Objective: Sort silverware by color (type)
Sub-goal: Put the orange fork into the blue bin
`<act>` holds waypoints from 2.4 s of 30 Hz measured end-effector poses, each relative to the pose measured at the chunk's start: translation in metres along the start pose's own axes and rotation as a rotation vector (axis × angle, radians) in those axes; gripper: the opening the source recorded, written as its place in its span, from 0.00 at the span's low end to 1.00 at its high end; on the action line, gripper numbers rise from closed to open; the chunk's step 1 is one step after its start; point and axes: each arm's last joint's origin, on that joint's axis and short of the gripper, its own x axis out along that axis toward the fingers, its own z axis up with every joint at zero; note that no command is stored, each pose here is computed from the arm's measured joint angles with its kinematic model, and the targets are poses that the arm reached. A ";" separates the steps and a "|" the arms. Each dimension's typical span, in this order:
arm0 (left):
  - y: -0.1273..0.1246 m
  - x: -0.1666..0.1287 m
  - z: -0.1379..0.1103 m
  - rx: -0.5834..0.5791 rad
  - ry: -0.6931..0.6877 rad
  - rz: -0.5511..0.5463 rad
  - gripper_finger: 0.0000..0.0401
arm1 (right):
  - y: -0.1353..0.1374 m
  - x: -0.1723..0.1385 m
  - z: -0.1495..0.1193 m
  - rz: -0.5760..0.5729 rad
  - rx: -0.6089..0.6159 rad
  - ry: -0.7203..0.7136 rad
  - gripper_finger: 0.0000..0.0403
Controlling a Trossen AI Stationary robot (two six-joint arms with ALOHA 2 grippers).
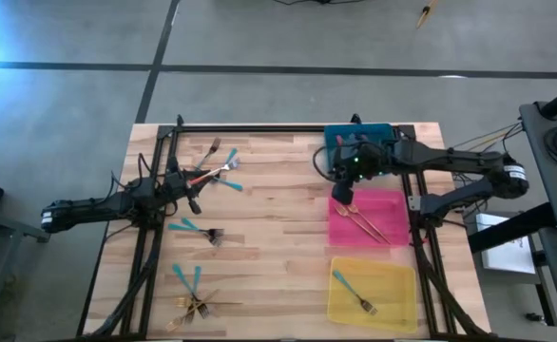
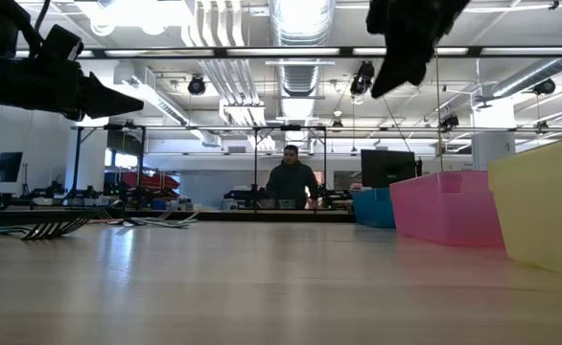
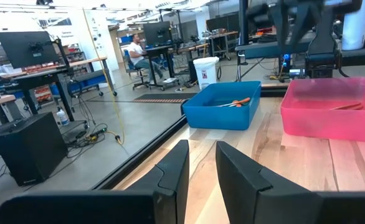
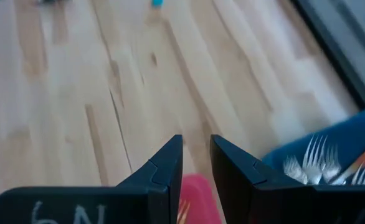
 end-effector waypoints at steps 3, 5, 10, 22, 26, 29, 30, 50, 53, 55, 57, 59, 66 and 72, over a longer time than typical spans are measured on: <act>0.000 0.000 0.000 -0.001 -0.003 0.000 0.16 | -0.002 0.009 -0.018 -0.001 0.017 0.016 0.18; 0.000 0.000 0.002 -0.003 -0.015 0.002 0.16 | -0.002 0.011 -0.028 0.003 0.034 -0.003 0.18; 0.002 0.000 0.010 -0.059 -0.098 0.015 0.16 | -0.005 0.005 -0.051 0.016 0.048 -0.106 0.18; 0.005 -0.003 0.024 -0.484 -0.247 -0.006 0.16 | -0.012 -0.001 -0.118 0.045 0.037 -0.360 0.18; 0.004 -0.003 0.024 -0.598 -0.236 -0.053 0.16 | -0.014 -0.009 -0.131 0.051 0.039 -0.415 0.18; 0.002 -0.002 0.023 -0.603 -0.226 -0.111 0.16 | -0.015 -0.015 -0.137 0.054 0.031 -0.462 0.18; 0.002 -0.002 0.023 -0.600 -0.220 -0.124 0.16 | -0.015 -0.017 -0.139 0.054 0.024 -0.477 0.18; -0.002 0.005 0.016 -0.580 -0.134 -0.127 0.16 | -0.020 -0.045 -0.182 0.086 0.017 -0.864 0.18; -0.003 0.006 0.015 -0.577 -0.120 -0.126 0.16 | -0.020 -0.040 -0.187 0.090 0.024 -0.871 0.18; -0.003 0.006 0.014 -0.592 -0.111 -0.126 0.16 | -0.021 -0.038 -0.188 0.090 0.027 -0.866 0.18; -0.004 0.007 0.014 -0.628 -0.101 -0.128 0.16 | -0.021 -0.036 -0.189 0.089 0.026 -0.857 0.18; -0.004 0.008 0.013 -0.688 -0.092 -0.130 0.16 | -0.021 -0.034 -0.190 0.089 0.025 -0.830 0.18; -0.005 0.008 0.013 -0.703 -0.088 -0.130 0.16 | -0.021 -0.022 -0.199 0.154 0.237 -0.652 0.18; -0.004 0.009 0.017 -0.718 -0.123 -0.140 0.16 | -0.021 -0.018 -0.200 0.144 0.238 -0.603 0.18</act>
